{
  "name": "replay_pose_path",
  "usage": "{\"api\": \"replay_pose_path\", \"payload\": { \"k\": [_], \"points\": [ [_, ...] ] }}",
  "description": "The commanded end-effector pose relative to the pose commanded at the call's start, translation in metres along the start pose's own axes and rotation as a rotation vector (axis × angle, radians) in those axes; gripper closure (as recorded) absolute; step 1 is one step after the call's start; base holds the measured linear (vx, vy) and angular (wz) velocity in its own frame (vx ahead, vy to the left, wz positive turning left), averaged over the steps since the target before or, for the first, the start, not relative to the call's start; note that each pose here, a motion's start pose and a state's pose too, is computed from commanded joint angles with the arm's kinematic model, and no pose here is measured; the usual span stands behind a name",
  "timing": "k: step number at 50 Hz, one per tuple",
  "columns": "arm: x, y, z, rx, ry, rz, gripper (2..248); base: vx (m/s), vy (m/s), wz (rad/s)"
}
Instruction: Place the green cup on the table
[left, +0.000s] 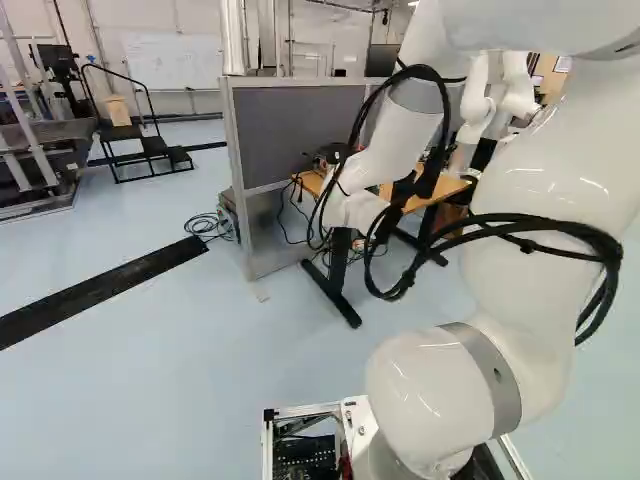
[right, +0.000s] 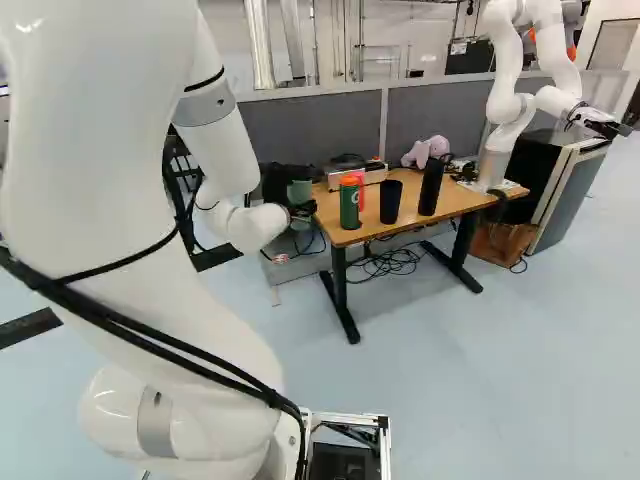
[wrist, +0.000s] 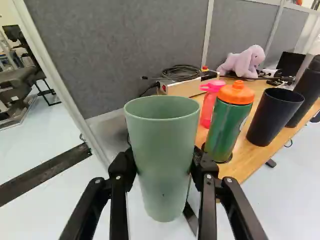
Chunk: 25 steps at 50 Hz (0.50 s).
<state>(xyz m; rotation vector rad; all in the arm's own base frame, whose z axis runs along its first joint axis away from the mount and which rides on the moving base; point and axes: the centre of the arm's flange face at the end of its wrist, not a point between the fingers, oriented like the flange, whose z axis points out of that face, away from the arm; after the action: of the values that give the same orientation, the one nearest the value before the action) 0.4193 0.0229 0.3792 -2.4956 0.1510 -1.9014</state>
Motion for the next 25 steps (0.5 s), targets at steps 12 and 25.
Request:
{"api": "replay_pose_path", "payload": {
  "k": [12,25],
  "points": [
    [0.01,-0.006,0.023,-0.034,0.072,0.03,125,0.0,0.0,0.0],
    [0.011,-0.008,0.052,-0.085,0.132,0.057,125,0.0,0.0,0.0]
  ]
}}
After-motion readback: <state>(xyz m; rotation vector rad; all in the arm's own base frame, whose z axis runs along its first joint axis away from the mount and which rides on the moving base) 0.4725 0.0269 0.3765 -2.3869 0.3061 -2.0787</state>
